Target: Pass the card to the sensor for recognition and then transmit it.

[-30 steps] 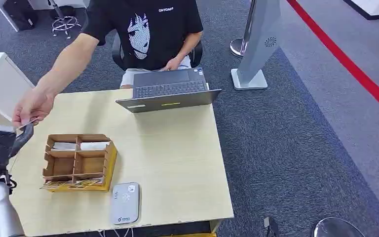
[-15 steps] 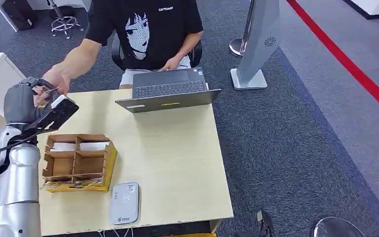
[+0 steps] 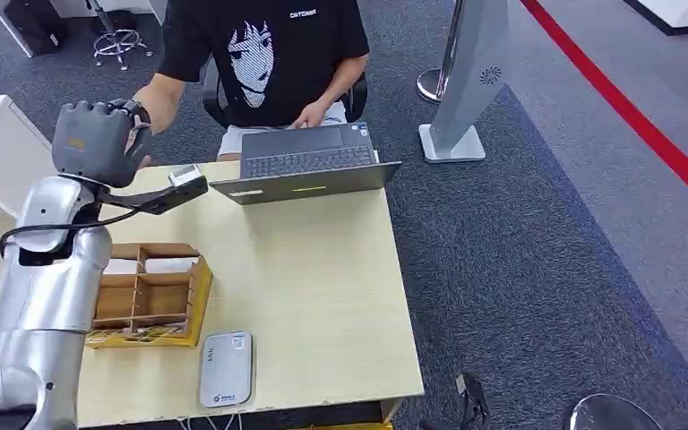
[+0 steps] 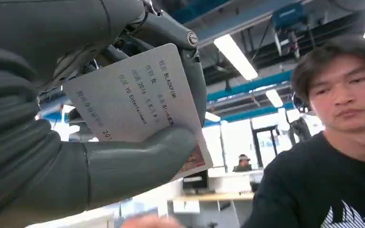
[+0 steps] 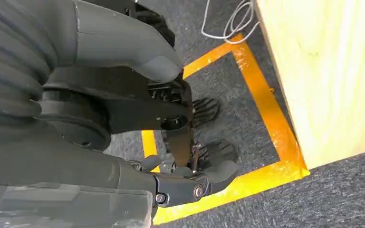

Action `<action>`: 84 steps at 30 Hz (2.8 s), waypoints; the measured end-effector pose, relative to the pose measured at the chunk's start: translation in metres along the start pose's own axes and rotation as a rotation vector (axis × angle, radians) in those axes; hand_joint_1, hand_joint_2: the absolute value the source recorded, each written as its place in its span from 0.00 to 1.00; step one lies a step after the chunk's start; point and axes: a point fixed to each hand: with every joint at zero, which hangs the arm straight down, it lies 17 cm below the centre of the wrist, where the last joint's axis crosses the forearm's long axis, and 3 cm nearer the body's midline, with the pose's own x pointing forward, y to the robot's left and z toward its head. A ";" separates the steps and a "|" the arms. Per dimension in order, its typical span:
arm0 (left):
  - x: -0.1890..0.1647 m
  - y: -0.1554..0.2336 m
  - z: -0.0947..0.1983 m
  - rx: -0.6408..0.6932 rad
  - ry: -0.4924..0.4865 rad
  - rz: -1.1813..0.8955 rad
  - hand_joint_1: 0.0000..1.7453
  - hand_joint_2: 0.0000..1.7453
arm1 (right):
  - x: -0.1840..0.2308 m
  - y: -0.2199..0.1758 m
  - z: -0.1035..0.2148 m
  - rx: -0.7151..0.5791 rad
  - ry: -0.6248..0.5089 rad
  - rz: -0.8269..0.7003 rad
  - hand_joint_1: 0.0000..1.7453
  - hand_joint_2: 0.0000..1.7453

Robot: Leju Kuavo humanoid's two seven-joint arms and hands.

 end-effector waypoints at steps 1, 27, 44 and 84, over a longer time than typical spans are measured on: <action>0.005 0.001 -0.002 0.001 -0.016 -0.027 1.00 1.00 | 0.000 0.000 0.000 -0.001 0.000 0.007 0.00 1.00; 0.192 -0.005 0.194 0.072 -0.190 0.544 1.00 1.00 | 0.034 -0.053 0.007 -0.044 -0.271 -0.643 0.00 1.00; 0.219 -0.092 0.237 -0.182 -0.130 0.583 1.00 1.00 | -0.003 -0.046 0.006 -0.065 -0.225 -0.615 0.00 1.00; 0.219 -0.115 0.224 -0.215 -0.143 0.497 1.00 1.00 | -0.012 -0.042 0.003 -0.068 -0.159 -0.562 0.00 1.00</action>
